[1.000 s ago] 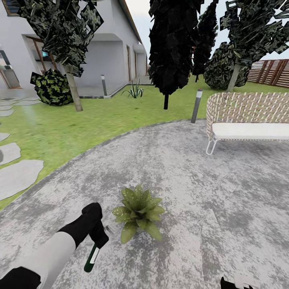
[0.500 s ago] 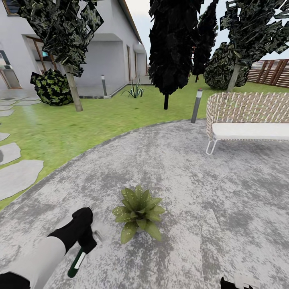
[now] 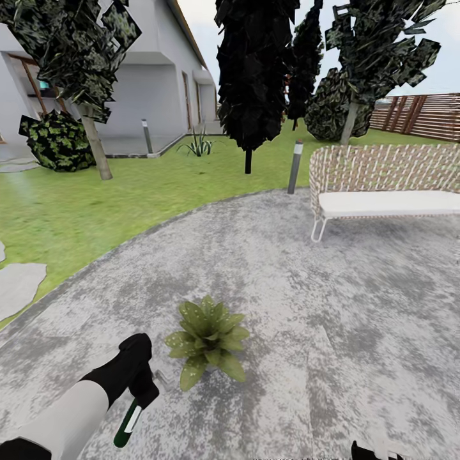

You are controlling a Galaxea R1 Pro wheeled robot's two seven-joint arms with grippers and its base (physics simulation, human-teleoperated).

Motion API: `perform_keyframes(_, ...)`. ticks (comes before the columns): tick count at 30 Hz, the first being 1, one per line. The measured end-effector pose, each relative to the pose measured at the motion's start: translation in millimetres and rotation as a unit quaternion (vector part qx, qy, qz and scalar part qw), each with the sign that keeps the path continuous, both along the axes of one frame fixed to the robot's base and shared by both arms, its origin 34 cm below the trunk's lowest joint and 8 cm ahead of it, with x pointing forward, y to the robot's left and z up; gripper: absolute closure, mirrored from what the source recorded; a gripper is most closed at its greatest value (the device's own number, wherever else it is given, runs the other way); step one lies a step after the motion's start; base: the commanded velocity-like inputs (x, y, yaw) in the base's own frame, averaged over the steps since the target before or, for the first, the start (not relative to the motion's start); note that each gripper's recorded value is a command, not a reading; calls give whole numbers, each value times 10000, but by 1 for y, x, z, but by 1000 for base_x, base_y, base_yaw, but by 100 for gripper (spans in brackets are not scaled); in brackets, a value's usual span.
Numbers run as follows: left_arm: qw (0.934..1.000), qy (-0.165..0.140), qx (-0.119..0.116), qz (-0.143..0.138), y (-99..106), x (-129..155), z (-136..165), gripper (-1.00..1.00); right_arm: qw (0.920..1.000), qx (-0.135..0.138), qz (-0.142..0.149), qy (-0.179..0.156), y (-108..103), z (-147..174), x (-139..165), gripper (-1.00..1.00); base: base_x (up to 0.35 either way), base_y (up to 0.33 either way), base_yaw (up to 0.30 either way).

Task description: Pick up the pesticide atomizer in the garden and spray insectifuge to fully cover both potted plants in the garden.

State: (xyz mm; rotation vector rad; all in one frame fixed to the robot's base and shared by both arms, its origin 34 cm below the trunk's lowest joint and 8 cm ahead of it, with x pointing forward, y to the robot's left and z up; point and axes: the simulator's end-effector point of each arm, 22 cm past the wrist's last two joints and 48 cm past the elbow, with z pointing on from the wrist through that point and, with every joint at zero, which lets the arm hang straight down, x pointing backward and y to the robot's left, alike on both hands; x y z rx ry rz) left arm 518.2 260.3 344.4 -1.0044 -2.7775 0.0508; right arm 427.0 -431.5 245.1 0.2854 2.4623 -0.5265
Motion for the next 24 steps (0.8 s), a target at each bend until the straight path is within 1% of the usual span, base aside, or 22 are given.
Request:
perform_keyframes(2, 10000, 8, 57, 30, 9, -1, 0, 100, 10000, -1, -2, 0, 0, 0, 0, -100, 0, 0, -95)
perform_keyframes(4, 10000, 19, 56, 76, 13, -2, 0, 100, 10000, 1, -1, 0, 0, 0, 0, -100, 0, 0, -31)
perform_keyframes(6, 9999, -12, 26, 97, 12, 2, 3, 100, 10000, 6, 0, 0, 1, 0, 0, -100, 0, 0, -12)
perform_keyframes(7, 9999, -33, -42, 113, 8, 7, 6, 100, 10000, 6, -1, 0, 1, 0, 0, -100, 0, 0, -5)
perform_keyframes(9, 9995, -76, -268, 132, -7, 21, 19, 100, 10000, 6, -2, -1, 1, 0, 0, -100, 0, 0, -2)
perform_keyframes(10, 9980, -69, -614, 164, -28, 40, 40, 100, 10000, 0, -3, -4, 0, 0, 0, -100, 0, 0, 0)
perform_keyframes(11, 9968, -136, -775, 107, -39, 56, 57, 100, 10000, -2, -3, -5, 0, 0, 0, -100, 0, 0, 0)
perform_keyframes(12, 9941, -92, -1077, 55, -61, 67, 76, 100, 10000, -3, -5, -5, 0, 0, 0, -100, 0, 0, 0)
perform_keyframes(13, 9931, -116, -1164, -43, -73, 76, 88, 100, 10000, -4, -5, -6, 0, 0, 0, -100, 0, 0, 0)
perform_keyframes(15, 9934, -196, -1114, -189, -81, 88, 101, 100, 10000, -4, -3, -6, 0, 0, 0, -100, 0, 0, 0)
perform_keyframes(17, 9937, -341, -1015, -339, -87, 106, 119, 100, 10000, -5, -4, -8, 0, 0, 1, -100, 0, 0, 0)
perform_keyframes(18, 9933, -350, -1038, -364, -90, 110, 126, 100, 10000, -5, -3, -7, 0, 0, 1, -100, 0, 0, 0)
perform_keyframes(21, 9919, -234, -1178, -409, -98, 114, 143, 100, 10000, -5, -4, -7, 0, 0, 1, -100, 0, 0, 0)
perform_keyframes(24, 9914, -46, -1209, -489, -101, 111, 153, 100, 10000, -5, -3, -6, 0, 0, 1, -100, 0, 0, 0)
